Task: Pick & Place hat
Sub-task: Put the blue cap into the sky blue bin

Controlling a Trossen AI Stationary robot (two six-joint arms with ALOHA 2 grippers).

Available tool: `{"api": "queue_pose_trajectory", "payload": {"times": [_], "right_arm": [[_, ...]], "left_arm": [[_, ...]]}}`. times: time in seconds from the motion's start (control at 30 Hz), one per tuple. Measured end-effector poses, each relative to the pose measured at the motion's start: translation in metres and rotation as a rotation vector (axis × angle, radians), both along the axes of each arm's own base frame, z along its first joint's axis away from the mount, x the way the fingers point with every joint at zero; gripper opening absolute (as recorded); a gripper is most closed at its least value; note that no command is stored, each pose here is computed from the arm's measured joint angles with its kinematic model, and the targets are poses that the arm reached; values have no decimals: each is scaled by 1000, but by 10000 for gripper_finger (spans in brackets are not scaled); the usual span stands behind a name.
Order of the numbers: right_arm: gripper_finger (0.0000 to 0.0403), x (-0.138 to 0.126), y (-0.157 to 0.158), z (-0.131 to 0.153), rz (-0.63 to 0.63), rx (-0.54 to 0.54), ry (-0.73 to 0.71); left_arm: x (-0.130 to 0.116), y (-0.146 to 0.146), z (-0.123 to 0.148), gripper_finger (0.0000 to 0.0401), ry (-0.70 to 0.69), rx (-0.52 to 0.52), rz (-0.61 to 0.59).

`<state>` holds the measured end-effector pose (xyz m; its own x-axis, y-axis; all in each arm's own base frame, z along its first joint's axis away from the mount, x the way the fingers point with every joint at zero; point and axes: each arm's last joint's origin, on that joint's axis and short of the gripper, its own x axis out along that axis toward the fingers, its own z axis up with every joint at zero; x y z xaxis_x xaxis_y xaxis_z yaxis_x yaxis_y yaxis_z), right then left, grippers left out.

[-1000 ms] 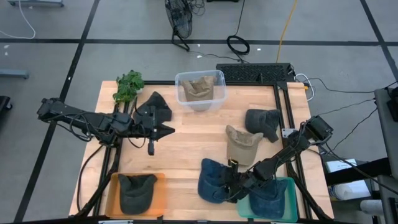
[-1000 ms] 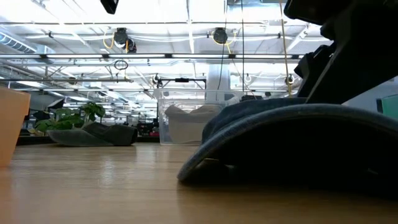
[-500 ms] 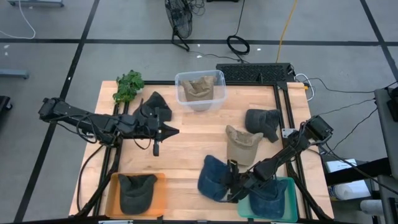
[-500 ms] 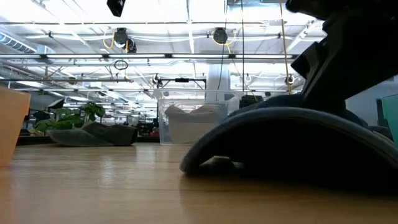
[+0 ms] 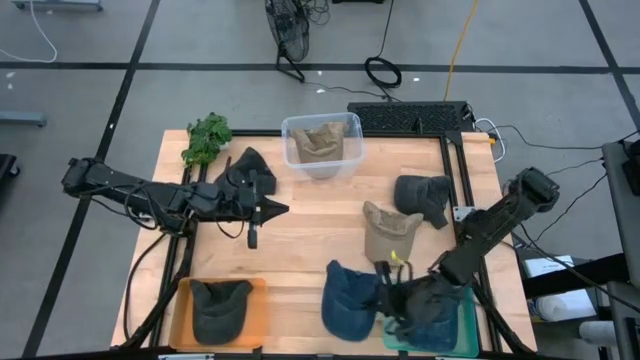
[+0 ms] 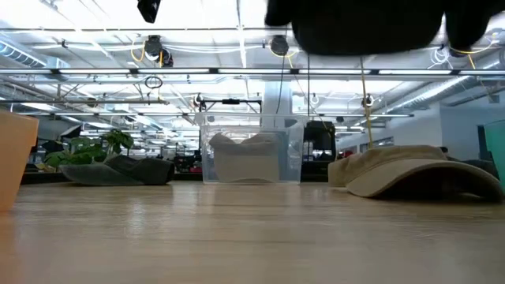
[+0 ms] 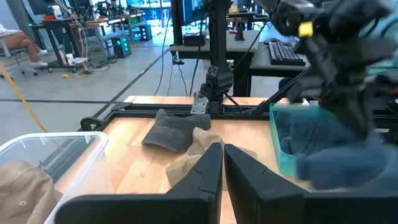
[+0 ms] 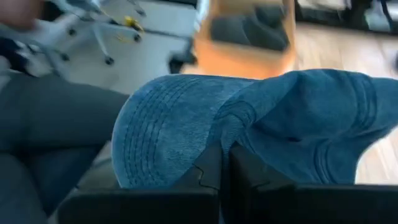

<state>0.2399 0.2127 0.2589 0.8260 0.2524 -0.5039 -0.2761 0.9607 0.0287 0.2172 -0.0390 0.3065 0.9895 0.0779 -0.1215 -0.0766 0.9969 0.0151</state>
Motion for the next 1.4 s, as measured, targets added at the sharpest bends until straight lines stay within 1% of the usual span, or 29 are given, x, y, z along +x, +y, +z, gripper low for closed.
{"api": "queue_pose_trajectory", "payload": {"times": [0.1,0.17,0.23,0.33,0.47,0.6,0.67,0.73,0.87,0.93,1.03,1.2,1.4], "right_arm": [[1,-12,3,14,33,-28,-31],[1,-20,3,17,34,-50,-14],[1,-27,2,17,22,-48,29],[1,-41,0,14,-7,-24,142],[0,-59,1,11,-34,78,301],[0,-74,12,16,-8,245,388],[0,-83,19,16,5,311,434],[0,-93,26,16,15,357,484],[0,-114,38,16,20,413,542],[0,-123,42,16,18,412,546],[0,-132,42,14,-3,364,502],[0,-135,43,14,-2,303,418],[0,-139,44,13,11,301,425]], "left_arm": [[2,0,-2,26,7,1,0],[3,-1,-3,26,16,3,0],[4,-1,-5,26,21,7,0],[7,-1,-9,26,50,31,-1],[8,-1,-14,26,89,42,-2],[8,-1,-14,26,90,38,7],[8,0,-14,26,92,31,9],[8,0,-14,26,91,24,11],[8,0,-14,26,89,2,14],[8,0,-14,26,88,-17,18],[8,-1,-14,26,86,-42,21],[8,-1,-16,26,107,-60,21],[7,-1,-19,26,132,-60,22]]}}
